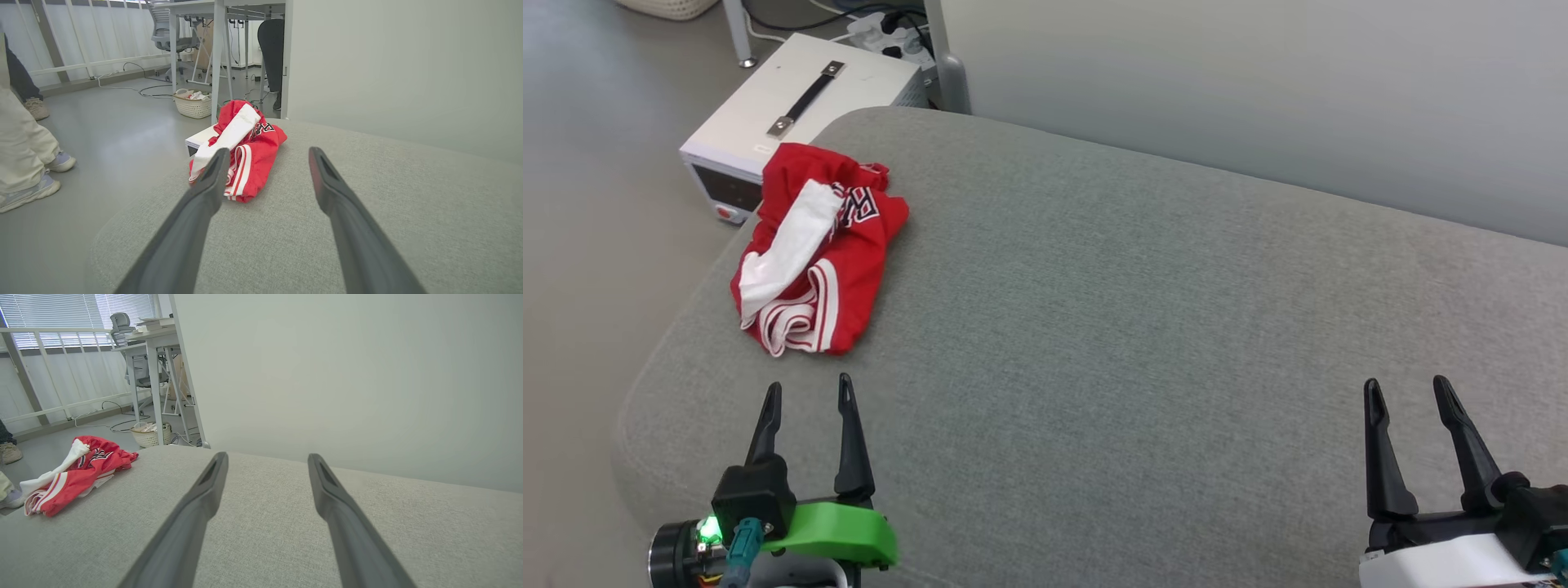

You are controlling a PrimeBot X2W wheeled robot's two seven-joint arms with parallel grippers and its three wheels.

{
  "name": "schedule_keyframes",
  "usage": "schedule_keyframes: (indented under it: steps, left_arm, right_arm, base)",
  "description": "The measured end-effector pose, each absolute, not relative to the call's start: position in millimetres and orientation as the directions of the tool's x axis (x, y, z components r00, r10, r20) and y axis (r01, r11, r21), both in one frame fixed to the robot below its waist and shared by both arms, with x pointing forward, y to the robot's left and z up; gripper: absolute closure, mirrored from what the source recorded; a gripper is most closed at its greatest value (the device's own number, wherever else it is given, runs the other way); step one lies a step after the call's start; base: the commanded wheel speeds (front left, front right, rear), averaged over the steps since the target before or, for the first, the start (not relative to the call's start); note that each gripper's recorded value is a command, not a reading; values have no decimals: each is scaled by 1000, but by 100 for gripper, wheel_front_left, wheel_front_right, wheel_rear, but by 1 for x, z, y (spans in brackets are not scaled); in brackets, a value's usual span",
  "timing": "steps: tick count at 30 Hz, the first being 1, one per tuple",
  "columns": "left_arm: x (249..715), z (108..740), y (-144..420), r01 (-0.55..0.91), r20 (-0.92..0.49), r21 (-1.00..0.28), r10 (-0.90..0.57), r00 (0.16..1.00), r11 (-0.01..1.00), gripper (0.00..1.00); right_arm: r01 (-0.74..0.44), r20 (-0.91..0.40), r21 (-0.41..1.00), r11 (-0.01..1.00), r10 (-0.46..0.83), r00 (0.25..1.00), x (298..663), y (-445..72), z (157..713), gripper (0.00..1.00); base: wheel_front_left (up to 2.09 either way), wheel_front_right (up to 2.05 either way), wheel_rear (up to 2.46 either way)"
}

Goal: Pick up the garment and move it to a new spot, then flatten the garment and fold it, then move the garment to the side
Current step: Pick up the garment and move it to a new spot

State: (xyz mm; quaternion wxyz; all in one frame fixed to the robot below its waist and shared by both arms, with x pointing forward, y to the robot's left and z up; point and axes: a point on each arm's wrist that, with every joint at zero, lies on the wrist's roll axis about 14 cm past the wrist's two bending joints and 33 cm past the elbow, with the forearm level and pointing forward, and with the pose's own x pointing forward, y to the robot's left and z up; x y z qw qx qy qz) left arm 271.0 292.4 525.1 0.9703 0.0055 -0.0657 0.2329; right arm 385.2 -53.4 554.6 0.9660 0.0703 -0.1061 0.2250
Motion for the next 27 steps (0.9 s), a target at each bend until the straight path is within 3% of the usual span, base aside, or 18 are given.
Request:
schedule_keyframes:
  steps: [16,27]
  left_arm:
    - [202,524,347,-668,117,-43,668,735,743,0]
    - [194,524,362,-712,109,-59,713,692,700,0]
  right_arm:
    - [-623,229,84,777,594,771,389,19,550,0]
    - [-635,228,84,768,606,762,389,25,548,0]
  base:
    - [0,0,0]
    - [0,0,0]
